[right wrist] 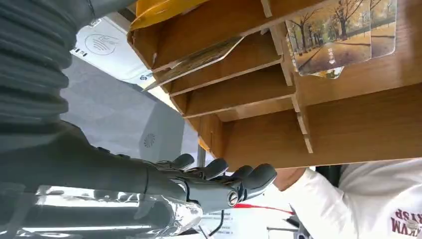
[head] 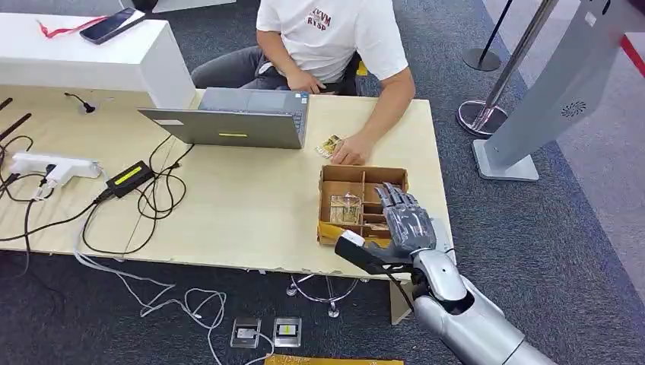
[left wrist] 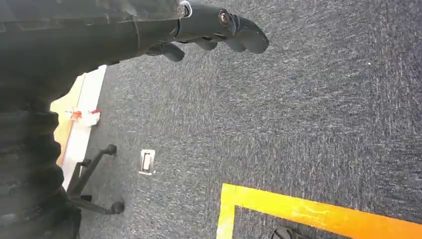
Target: Pass the card to the sensor for recognition and then transmit it.
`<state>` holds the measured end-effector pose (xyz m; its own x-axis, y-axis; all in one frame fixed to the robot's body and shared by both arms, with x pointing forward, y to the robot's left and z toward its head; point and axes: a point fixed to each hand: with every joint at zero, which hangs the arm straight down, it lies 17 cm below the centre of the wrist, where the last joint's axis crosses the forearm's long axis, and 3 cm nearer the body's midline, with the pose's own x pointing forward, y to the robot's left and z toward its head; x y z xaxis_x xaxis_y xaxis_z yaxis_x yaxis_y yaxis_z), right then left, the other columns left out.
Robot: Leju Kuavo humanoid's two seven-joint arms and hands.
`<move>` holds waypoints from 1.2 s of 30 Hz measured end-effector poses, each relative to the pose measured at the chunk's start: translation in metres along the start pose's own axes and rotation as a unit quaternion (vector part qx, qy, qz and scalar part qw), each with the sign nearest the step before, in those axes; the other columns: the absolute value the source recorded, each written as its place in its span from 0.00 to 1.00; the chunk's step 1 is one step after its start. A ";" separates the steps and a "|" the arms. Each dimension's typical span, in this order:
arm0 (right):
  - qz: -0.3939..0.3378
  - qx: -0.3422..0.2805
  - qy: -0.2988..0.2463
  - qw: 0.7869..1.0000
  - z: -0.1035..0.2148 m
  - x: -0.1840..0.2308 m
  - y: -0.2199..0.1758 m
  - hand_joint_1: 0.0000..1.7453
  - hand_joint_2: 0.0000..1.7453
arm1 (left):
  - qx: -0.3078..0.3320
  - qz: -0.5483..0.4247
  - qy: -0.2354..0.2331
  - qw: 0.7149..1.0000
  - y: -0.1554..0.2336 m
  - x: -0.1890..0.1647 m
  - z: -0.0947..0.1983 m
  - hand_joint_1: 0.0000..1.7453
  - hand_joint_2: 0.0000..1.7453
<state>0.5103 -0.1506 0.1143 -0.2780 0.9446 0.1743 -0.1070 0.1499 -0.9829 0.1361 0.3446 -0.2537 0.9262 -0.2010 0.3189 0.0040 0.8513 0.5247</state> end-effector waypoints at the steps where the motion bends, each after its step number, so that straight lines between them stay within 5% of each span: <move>1: 0.000 0.000 0.001 1.000 0.000 -0.001 0.000 0.00 1.00 | 0.000 0.000 0.000 1.000 0.000 0.000 0.000 0.00 1.00; 35: -0.002 0.011 0.011 1.000 0.010 -0.011 0.012 0.00 1.00 | 0.000 0.001 -0.007 1.000 0.000 0.002 0.000 0.00 1.00; 36: -0.002 0.012 0.011 1.000 0.010 -0.011 0.012 0.14 1.00 | 0.000 0.001 -0.007 1.000 0.000 0.002 0.000 0.00 1.00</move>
<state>0.5029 -0.1623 0.1007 -0.2559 0.9503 0.1773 -0.1305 0.1478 -0.9804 0.1382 0.3442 -0.2529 0.9211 -0.2054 0.3306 0.0016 0.8515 0.5244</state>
